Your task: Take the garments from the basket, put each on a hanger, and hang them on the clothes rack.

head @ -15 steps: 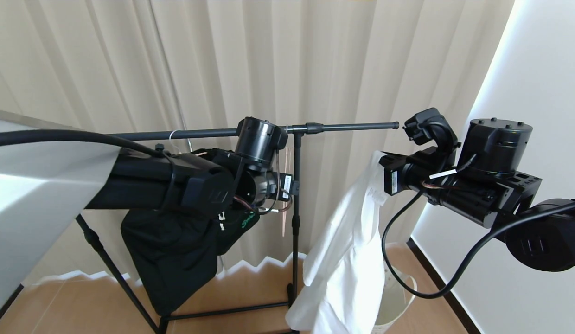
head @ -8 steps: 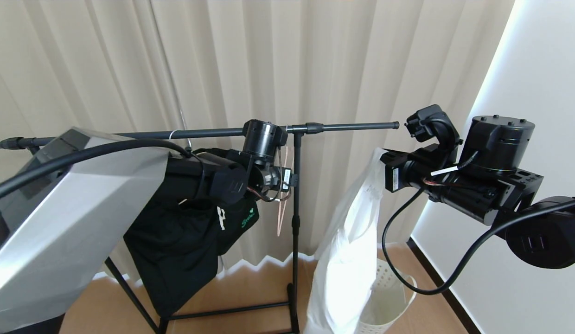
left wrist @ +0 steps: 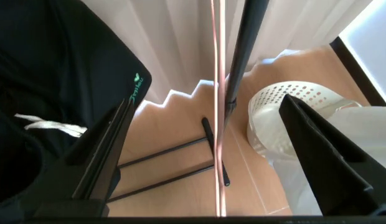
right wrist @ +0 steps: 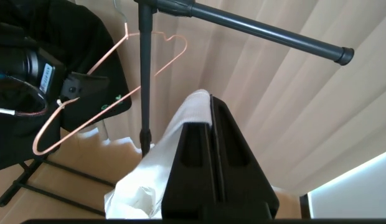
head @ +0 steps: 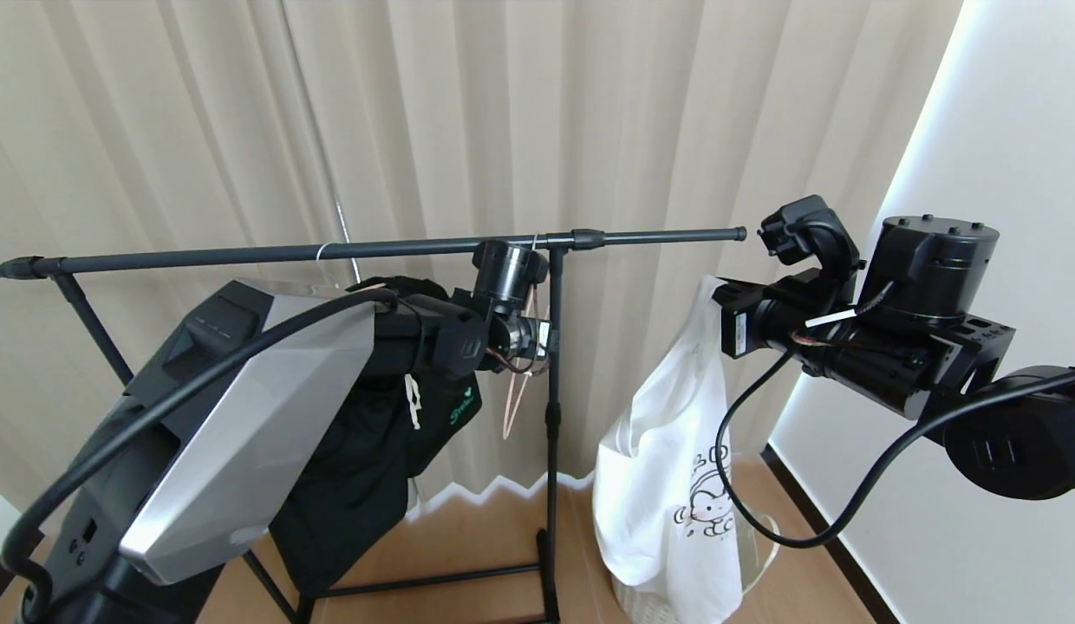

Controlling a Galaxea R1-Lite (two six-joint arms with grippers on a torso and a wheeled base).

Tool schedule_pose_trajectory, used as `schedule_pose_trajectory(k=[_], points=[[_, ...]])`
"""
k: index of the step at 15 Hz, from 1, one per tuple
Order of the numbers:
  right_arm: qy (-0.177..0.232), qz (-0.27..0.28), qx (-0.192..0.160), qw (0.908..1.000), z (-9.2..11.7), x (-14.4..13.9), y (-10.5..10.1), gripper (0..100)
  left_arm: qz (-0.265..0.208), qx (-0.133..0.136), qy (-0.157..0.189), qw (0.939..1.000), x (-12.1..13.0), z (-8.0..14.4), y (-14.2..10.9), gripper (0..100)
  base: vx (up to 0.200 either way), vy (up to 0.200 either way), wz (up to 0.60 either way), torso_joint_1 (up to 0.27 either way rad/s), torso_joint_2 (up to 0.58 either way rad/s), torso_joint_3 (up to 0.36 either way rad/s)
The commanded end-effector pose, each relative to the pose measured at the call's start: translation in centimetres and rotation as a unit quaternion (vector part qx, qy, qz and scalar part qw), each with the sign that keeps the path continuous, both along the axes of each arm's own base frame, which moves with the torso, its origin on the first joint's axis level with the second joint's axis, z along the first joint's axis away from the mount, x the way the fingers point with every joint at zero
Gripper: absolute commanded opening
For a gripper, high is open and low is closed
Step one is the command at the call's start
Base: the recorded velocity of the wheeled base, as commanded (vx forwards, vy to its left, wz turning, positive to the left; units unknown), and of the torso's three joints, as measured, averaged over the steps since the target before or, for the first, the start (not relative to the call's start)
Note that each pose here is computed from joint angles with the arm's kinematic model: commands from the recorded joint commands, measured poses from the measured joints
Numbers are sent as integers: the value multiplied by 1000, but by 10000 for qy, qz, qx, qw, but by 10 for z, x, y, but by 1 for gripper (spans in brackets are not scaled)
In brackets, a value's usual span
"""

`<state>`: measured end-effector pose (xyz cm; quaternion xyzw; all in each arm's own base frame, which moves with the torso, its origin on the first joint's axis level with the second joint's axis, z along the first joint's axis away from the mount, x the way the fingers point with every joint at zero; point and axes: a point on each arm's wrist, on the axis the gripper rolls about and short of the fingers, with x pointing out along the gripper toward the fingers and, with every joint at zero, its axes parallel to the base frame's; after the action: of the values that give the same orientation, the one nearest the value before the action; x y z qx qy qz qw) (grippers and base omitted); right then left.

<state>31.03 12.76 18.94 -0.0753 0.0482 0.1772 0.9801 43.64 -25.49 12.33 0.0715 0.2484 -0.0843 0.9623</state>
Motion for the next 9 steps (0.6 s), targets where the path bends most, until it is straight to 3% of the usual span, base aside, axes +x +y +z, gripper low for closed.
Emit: schedule_pose_trajectory(k=[1, 9], points=[[4, -1, -6, 10000, -1, 0, 0, 0, 7, 35, 58, 10000, 8, -14, -5, 100, 0, 0, 0, 0, 0, 0], [-17, -55, 3, 10000, 1, 2, -3, 0, 91, 210, 369, 9991, 15, -42, 0, 100, 0, 0, 0, 0, 0, 0]])
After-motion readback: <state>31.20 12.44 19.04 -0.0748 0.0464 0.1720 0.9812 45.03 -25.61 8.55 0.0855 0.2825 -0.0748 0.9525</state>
